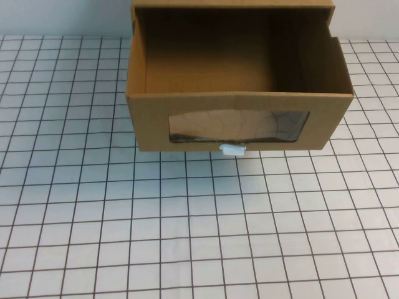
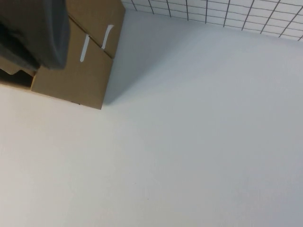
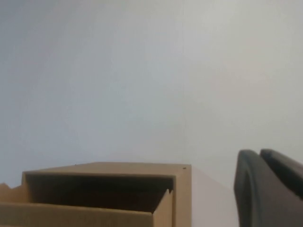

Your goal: Close the shoe box

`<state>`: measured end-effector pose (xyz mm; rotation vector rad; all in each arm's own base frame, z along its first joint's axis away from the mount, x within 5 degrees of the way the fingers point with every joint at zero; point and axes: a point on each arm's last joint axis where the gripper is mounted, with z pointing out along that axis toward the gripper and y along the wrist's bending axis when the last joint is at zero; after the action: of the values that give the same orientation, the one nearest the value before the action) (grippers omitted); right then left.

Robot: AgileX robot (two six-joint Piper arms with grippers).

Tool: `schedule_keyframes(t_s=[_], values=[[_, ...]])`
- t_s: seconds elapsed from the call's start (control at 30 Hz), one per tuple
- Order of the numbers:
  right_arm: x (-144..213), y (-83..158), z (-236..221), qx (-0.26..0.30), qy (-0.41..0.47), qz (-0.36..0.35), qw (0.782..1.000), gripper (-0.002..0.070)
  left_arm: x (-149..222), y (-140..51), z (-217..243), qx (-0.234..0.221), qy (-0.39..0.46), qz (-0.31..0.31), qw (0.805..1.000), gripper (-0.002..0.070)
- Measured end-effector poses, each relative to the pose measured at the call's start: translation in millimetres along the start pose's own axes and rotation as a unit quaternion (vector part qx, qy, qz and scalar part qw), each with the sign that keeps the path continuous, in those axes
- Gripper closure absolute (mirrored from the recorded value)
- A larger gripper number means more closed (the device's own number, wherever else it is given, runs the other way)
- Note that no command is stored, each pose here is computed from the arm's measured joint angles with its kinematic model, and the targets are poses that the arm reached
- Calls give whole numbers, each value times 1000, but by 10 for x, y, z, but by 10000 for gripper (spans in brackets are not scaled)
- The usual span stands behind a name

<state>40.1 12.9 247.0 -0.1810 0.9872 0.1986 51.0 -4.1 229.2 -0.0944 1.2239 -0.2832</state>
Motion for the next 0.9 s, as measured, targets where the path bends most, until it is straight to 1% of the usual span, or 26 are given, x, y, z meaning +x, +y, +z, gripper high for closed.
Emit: schedule_keyframes(t_s=[0.13,0.2,0.27,0.3,0.4,0.47,0.53,0.6,0.67,0.73,0.83,0.9], values=[[-37,-4,-1,2,-20,3,1000,690,-47,-10,-1,5,-26,-3,1000,680],[-104,-6,-6,3,-57,3,998,690,-110,-23,-7,14,-60,-19,998,680],[-213,-12,-25,6,-118,5,993,690,-210,-44,-26,30,-115,-45,992,680],[-274,-15,-42,7,-152,6,988,690,-280,-58,-46,42,-153,-59,986,680],[-436,-35,-105,16,-243,13,970,690,-477,-98,-137,78,-264,-81,958,680],[-588,-63,-119,26,-290,21,957,690,-638,-129,-181,92,-314,-87,941,680],[-832,-106,-110,39,-335,34,941,690,-829,-161,-195,97,-340,-97,930,680],[-1118,-147,-98,49,-370,46,926,690,-1098,-208,-210,97,-359,-106,922,680],[-1480,-185,-89,54,-395,59,915,690,-1399,-271,-236,90,-365,-100,921,680],[-1814,-210,-97,52,-398,71,913,690,-1681,-343,-274,85,-369,-78,922,680],[-2296,-239,-170,42,-382,98,918,690,-2121,-459,-226,78,-369,-48,925,680],[-2523,-247,-213,33,-361,118,925,690,-2312,-515,-96,74,-346,-41,934,680]])
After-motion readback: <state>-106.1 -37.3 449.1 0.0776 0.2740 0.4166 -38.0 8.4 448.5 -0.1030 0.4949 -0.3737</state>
